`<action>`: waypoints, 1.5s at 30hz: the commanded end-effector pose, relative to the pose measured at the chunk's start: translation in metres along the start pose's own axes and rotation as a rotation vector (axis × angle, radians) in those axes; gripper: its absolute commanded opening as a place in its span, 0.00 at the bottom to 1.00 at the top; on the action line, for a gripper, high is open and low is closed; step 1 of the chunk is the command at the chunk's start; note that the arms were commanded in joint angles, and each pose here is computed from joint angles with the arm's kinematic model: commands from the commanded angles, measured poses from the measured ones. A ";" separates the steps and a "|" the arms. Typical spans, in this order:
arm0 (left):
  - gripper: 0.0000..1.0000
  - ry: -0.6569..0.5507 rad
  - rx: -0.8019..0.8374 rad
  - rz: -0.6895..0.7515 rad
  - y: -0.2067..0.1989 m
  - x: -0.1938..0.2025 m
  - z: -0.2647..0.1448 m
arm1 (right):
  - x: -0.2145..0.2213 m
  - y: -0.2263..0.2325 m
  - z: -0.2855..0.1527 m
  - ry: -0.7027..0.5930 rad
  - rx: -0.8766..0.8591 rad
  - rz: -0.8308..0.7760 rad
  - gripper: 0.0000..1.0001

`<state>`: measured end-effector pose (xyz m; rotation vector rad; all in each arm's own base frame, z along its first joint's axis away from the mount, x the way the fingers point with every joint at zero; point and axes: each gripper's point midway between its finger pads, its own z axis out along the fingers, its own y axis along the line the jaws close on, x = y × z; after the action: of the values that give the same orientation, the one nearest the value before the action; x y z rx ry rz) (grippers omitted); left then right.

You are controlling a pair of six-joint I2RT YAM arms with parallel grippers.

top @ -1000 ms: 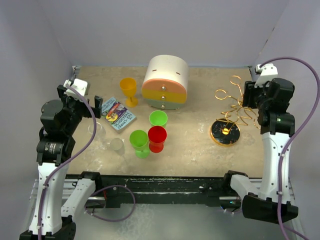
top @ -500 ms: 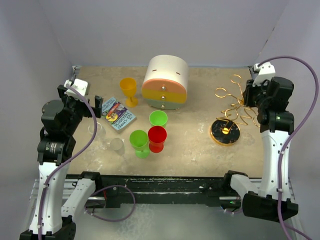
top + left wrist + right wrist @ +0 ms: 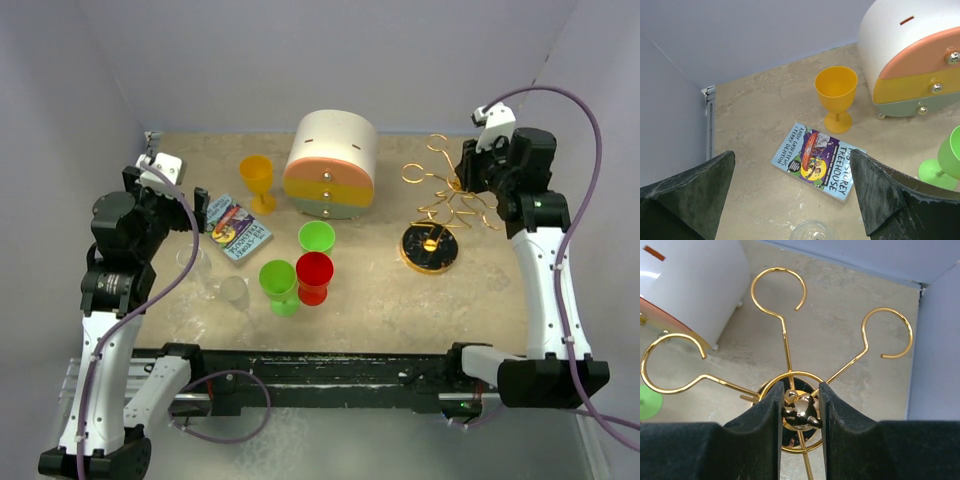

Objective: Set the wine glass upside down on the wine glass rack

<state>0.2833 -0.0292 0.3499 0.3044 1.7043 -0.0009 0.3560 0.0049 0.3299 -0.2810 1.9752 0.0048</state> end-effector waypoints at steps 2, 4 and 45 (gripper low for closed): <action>0.99 -0.036 0.001 0.013 0.002 -0.008 0.008 | -0.063 0.017 -0.003 -0.205 -0.074 -0.021 0.00; 0.99 -0.032 0.005 0.013 0.002 -0.007 0.009 | -0.061 0.021 0.002 -0.195 -0.088 -0.029 0.00; 0.99 0.042 0.176 0.093 -0.024 0.014 0.013 | -0.071 0.035 -0.033 -0.201 -0.124 -0.185 0.97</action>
<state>0.2900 -0.0452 0.3265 0.4225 1.7406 -0.0624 0.3595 0.0375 0.3510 -0.5229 1.8916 0.0264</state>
